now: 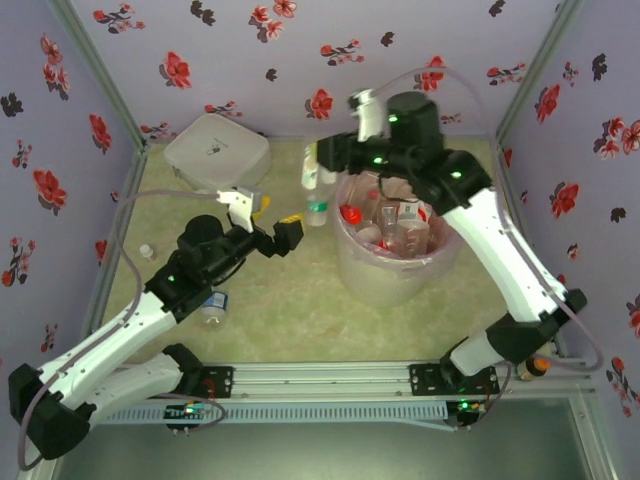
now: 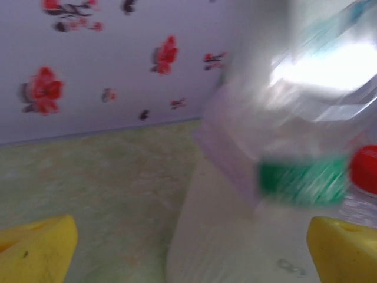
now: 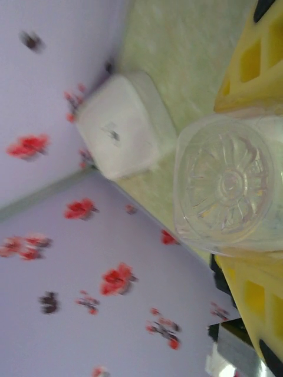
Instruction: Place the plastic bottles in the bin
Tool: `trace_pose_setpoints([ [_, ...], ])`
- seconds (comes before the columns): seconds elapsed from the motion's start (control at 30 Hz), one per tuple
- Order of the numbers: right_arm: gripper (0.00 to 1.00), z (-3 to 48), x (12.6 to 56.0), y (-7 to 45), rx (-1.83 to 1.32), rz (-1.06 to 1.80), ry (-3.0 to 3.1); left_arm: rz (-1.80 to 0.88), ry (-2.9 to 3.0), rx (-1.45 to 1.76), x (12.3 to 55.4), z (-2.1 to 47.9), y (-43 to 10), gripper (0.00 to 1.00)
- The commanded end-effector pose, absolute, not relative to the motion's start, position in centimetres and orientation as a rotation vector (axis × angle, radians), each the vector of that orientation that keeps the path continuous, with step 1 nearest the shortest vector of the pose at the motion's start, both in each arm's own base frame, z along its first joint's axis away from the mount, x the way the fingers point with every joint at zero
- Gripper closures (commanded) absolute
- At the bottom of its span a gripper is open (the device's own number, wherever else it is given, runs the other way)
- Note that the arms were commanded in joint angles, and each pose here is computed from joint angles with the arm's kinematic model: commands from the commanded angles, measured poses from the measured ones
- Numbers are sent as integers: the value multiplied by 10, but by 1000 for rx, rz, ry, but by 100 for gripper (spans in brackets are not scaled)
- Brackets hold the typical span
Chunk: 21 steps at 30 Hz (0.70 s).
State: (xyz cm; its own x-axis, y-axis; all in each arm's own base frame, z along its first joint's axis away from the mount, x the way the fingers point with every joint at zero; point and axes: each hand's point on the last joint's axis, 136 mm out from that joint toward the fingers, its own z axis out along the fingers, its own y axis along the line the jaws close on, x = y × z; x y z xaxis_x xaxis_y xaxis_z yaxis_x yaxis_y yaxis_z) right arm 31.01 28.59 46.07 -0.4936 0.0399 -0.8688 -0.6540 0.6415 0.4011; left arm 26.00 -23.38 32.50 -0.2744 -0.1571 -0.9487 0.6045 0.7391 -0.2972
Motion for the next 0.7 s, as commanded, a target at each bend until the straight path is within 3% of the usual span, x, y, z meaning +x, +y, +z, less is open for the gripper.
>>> trace_pose_setpoints([
  [0.0, 75, 536, 299, 210, -313, 769, 1705, -516, 1943, 228, 272, 267, -192, 0],
  [0.13, 78, 547, 308, 155, -189, 590, 1665, -445, 2113, 172, 267, 228, -173, 0],
  [0.27, 80, 522, 325, 120, -110, 362, 1765, -296, 2334, 185, 245, 190, -149, 0],
  [0.67, 90, 406, 335, 128, -82, 332, 2171, -38, 2663, -6, 176, 134, -81, 0],
])
